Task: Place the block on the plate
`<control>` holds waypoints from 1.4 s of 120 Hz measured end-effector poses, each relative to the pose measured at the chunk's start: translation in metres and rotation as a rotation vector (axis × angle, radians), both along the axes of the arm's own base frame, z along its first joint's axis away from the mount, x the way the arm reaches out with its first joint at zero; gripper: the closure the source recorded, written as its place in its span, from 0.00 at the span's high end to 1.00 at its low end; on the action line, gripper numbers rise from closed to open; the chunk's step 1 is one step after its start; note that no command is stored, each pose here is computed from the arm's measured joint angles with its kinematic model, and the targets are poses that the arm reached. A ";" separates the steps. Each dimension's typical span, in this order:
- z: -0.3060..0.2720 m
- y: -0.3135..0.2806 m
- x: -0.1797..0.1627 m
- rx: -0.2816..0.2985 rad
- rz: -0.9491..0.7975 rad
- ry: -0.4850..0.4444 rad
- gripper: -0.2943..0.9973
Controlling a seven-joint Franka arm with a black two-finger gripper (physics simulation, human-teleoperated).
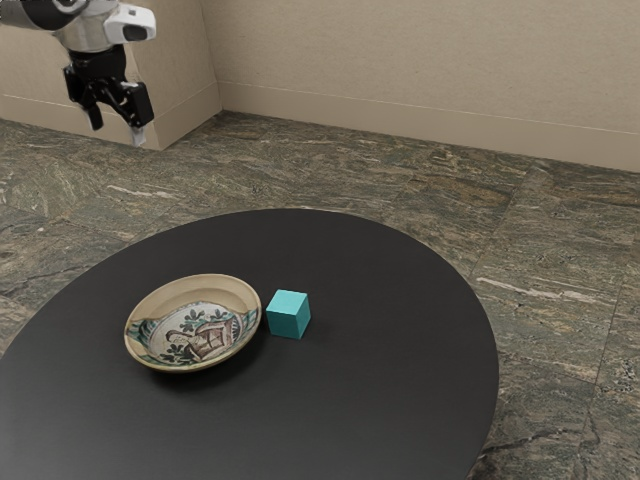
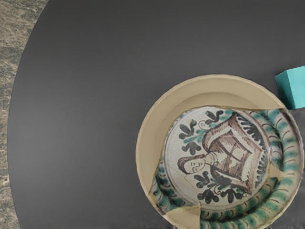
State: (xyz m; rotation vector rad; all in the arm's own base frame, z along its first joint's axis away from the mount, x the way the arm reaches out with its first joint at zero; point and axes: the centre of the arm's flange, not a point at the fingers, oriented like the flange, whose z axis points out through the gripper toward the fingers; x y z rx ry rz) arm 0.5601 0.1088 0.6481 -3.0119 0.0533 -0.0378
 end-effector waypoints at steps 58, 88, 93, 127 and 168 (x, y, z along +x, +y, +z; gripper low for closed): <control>-0.154 -0.124 0.009 -0.060 -0.546 0.143 0.77; -0.206 -0.142 0.016 -0.079 -0.824 0.128 0.77; -0.212 -0.146 0.019 -0.080 -0.866 0.130 0.77; -0.262 -0.159 0.030 -0.103 -1.094 0.151 0.77; -0.308 -0.172 0.068 -0.130 -1.250 0.144 0.77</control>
